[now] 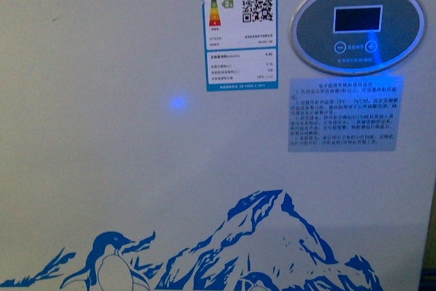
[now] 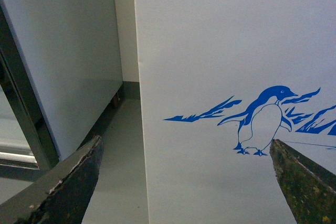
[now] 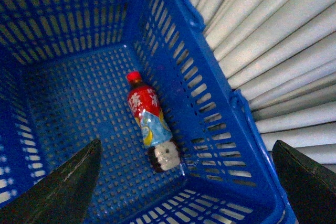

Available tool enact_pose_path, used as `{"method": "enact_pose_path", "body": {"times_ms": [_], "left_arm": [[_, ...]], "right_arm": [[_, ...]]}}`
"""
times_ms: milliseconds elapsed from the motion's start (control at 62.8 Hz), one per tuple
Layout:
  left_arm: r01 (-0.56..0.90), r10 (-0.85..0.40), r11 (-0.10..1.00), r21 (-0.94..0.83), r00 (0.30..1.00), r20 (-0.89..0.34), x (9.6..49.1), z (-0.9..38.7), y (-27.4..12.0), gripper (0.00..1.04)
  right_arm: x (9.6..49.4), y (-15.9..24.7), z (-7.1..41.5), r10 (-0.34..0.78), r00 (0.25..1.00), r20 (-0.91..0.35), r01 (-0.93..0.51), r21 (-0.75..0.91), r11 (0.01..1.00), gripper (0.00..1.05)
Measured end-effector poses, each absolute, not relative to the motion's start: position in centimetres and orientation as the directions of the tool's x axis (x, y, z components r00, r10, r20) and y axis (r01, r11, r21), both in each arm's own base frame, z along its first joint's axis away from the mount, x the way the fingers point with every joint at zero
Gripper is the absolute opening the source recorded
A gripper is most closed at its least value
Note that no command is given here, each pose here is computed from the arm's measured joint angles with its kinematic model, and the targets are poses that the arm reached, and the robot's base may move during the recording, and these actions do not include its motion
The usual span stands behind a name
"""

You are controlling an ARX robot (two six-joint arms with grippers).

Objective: Put drink in fridge

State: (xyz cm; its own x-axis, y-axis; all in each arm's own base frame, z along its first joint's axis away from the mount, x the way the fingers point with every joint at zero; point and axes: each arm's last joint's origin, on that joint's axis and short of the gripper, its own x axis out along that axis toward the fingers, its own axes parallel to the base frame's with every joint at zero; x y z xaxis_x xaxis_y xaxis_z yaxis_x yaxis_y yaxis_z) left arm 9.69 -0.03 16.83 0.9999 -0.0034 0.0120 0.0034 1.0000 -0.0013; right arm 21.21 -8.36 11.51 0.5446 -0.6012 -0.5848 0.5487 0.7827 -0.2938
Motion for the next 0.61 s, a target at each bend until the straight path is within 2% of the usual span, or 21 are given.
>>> {"method": "enact_pose_path", "body": {"times_ms": [175,191,414,605], "left_arm": [[0.003,-0.003,1.000,-0.001,1.000,0.012,9.7,16.8,0.0,0.97],[0.003,-0.003,1.000,-0.001,1.000,0.012,9.7,16.8,0.0,0.97],[0.003,-0.003,1.000,-0.001,1.000,0.012,9.7,16.8,0.0,0.97],[0.003,-0.003,1.000,-0.001,1.000,0.012,9.7,16.8,0.0,0.97]], "right_arm": [[24.8,-9.6,6.7,-0.589,0.435,-0.681,0.515,-0.348,0.783,0.97],[27.9,-11.9,-1.1,-0.654,0.297,-0.696,0.527,-0.451,0.720,0.97],[29.2,-10.9,-6.0,-0.685,0.260,-0.681,0.457,-0.538,0.708,0.97],[30.0,-11.8,-9.4,-0.711,0.222,-0.667,0.437,-0.584,0.684,0.97]]}}
